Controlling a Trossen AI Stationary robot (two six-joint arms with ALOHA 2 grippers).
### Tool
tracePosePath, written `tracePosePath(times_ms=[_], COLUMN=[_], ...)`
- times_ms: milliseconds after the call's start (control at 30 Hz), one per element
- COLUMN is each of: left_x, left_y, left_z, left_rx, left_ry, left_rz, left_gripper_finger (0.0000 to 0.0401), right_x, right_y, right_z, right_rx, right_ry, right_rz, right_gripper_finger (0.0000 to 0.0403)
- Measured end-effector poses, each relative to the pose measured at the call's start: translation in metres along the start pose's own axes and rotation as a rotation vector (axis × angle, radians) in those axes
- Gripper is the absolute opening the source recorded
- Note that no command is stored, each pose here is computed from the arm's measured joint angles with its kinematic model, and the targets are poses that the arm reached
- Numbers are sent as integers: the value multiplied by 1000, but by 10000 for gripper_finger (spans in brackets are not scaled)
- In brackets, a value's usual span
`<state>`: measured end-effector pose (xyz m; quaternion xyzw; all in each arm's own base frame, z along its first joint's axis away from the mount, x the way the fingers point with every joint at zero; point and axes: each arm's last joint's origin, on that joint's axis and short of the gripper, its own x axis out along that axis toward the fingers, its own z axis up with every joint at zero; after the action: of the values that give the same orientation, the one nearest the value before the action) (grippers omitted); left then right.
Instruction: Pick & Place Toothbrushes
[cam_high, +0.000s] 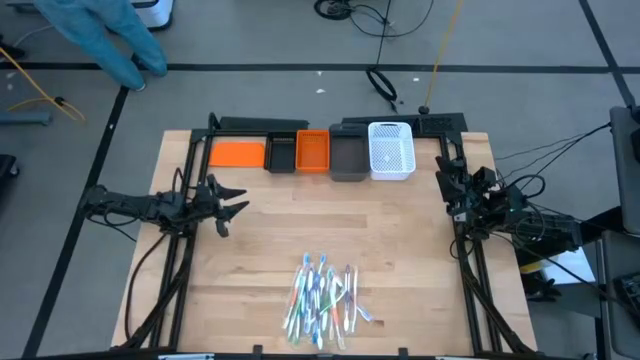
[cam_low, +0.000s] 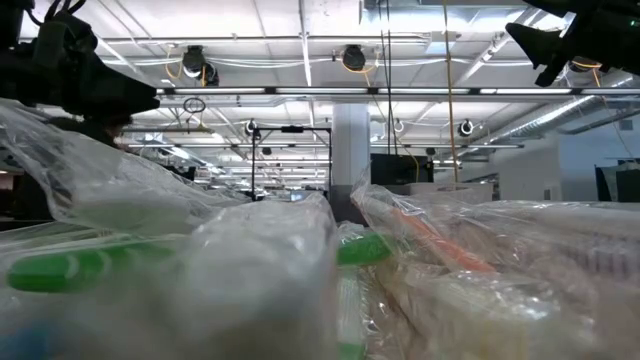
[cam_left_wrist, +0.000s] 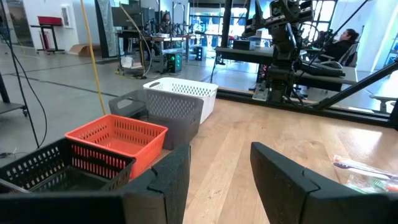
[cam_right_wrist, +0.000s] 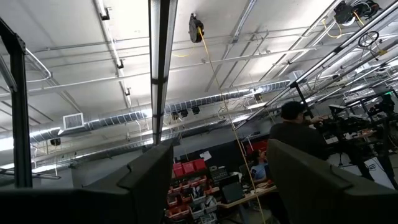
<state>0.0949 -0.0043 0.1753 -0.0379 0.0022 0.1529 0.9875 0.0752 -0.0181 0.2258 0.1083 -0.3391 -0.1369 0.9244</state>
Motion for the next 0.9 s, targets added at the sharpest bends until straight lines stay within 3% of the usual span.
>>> tracePosePath(times_ms=[233,500,900], left_x=[0,0,0], left_y=[0,0,0], left_z=[0,0,7], left_rx=[6,133,83], left_ry=[0,-1,-70], left_rz=[0,11,4], left_gripper_finger=[170,170,170], right_x=[0,0,0], right_y=[0,0,1], right_z=[0,1,2], right_rx=[0,10,97], right_ry=[0,-9,-19], right_rz=[0,2,11], right_gripper_finger=[252,251,251])
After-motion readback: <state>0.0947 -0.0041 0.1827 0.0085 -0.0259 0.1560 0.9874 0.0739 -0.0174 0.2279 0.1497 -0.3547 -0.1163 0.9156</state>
